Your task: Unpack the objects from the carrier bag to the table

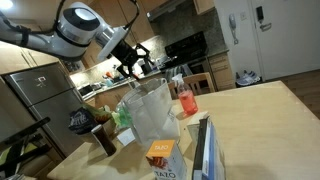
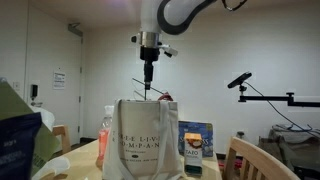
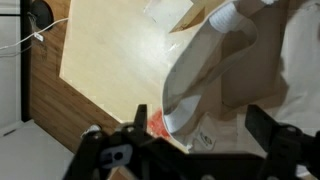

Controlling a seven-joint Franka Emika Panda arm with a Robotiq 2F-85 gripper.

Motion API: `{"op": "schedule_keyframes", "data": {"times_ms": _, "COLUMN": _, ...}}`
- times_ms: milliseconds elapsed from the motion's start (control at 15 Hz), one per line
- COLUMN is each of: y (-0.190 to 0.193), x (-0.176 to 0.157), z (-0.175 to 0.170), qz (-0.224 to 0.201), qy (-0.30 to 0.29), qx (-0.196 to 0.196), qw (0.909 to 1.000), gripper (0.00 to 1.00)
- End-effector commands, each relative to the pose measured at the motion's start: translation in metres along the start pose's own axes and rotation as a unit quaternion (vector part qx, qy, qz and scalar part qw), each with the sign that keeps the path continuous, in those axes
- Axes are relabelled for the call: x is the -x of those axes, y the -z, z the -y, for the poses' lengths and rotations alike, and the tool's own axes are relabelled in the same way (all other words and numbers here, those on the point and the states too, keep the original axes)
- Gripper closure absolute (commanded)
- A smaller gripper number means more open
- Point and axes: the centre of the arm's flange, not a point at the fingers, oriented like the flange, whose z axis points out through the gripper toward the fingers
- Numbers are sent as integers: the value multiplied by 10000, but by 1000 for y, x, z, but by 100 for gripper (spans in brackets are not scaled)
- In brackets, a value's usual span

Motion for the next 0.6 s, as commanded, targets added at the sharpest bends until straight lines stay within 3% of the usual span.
{"op": "schedule_keyframes", "data": {"times_ms": 0, "y": -32, "x": 12, "z": -15, "qz": 98, "qy": -105, "qx": -175, "qw": 9997, "gripper": 0}}
{"op": "schedule_keyframes", "data": {"times_ms": 533, "y": -101, "x": 31, "z": -29, "qz": 233, "qy": -428, "qx": -767, "qw": 9959, "gripper": 0}}
